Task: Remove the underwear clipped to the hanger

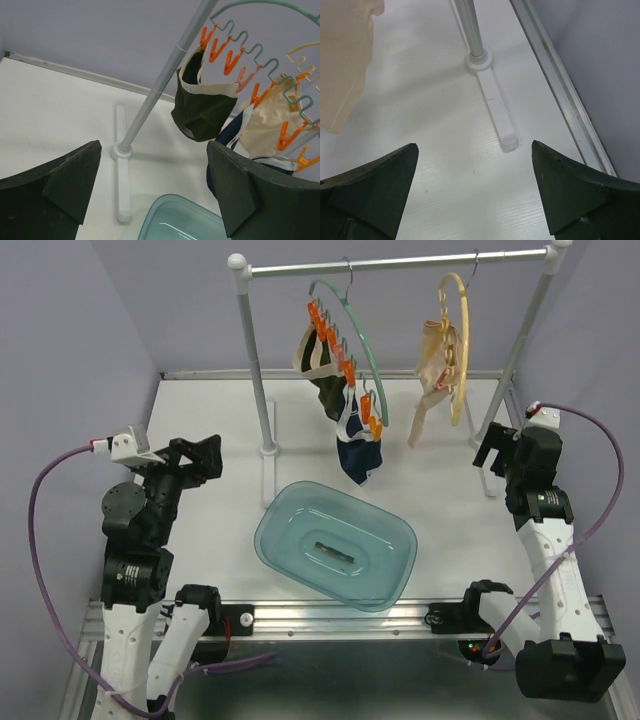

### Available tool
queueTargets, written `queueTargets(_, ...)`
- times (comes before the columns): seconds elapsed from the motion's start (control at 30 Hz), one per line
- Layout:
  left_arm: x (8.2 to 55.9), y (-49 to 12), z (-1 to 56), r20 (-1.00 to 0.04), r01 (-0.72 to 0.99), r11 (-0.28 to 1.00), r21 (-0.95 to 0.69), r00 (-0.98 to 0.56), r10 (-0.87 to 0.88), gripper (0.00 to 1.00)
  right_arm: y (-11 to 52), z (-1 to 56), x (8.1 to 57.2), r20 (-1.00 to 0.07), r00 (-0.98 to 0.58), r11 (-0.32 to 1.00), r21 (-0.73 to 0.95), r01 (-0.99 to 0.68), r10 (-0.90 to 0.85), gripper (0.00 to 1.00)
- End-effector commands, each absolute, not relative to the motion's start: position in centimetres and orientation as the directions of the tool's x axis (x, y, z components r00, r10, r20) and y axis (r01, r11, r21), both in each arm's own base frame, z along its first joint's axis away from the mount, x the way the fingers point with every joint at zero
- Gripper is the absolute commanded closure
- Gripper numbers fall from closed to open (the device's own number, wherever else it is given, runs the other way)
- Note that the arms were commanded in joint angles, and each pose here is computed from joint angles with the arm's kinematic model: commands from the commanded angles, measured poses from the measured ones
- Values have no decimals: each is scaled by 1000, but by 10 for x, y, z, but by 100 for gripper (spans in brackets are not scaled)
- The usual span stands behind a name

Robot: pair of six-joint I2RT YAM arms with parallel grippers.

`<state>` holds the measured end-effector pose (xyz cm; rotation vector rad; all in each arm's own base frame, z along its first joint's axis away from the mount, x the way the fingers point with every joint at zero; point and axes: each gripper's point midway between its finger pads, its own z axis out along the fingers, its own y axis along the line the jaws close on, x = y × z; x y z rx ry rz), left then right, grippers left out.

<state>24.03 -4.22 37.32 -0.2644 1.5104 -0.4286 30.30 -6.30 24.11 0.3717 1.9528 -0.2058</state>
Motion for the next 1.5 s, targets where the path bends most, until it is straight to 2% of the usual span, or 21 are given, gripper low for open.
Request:
queueTargets(0.0, 242, -75, 402, -882, 292, 840, -457, -21, -472, 1, -47, 268, 306, -940, -325, 972, 25, 233, 102, 0)
queueTargets(0.03, 244, -80, 403, -883, 319, 833, -453, -33, -468, 1, -39, 272, 305, -943, -317, 981, 42, 187, 101, 0)
queueTargets(0.07, 248, -88, 405, -875, 350, 812, -468, -51, -482, 1, -31, 273, 302, -948, -319, 994, -7, 106, 27, 0)
queueTargets(0.1, 247, -99, 407, -866, 400, 779, -483, -86, -493, 1, -7, 271, 299, -949, -311, 997, -39, -66, -57, 0)
queueTargets(0.17, 254, -110, 411, -859, 450, 745, -493, -115, -500, 1, 19, 270, 290, -952, -265, 965, -88, -249, -155, 0)
queueTargets(0.2, 253, -119, 411, -859, 489, 719, -494, -144, -491, 1, 43, 280, 275, -963, -179, 912, -117, -394, -201, 0)
queueTargets(0.23, 254, -122, 414, -858, 504, 708, -495, -152, -491, 1, 51, 278, 269, -953, -119, 865, -196, -462, -280, 0)
queueTargets(0.33, 259, -134, 424, -863, 564, 672, -479, -163, -479, 1, 73, 275, 245, -942, 12, 766, -280, -578, -335, 0)
queueTargets(0.6, 276, -190, 437, -888, 693, 587, -419, -178, -423, 4, 90, 253, 238, -952, -24, 701, -208, -683, -306, 0)
queueTargets(0.87, 283, -266, 419, -959, 851, 478, -216, -92, -269, 7, 104, 246, 237, -959, -40, 631, -153, -761, -281, 0)
queueTargets(1.17, 280, -297, 389, -987, 934, 353, -45, 12, -159, 9, 107, 244, 236, -959, -33, 611, -152, -777, -280, 0)
queueTargets(1.47, 267, -316, 369, -991, 978, 204, -49, -23, -131, 12, 107, 243, 236, -958, -28, 607, -158, -779, -285, 0)
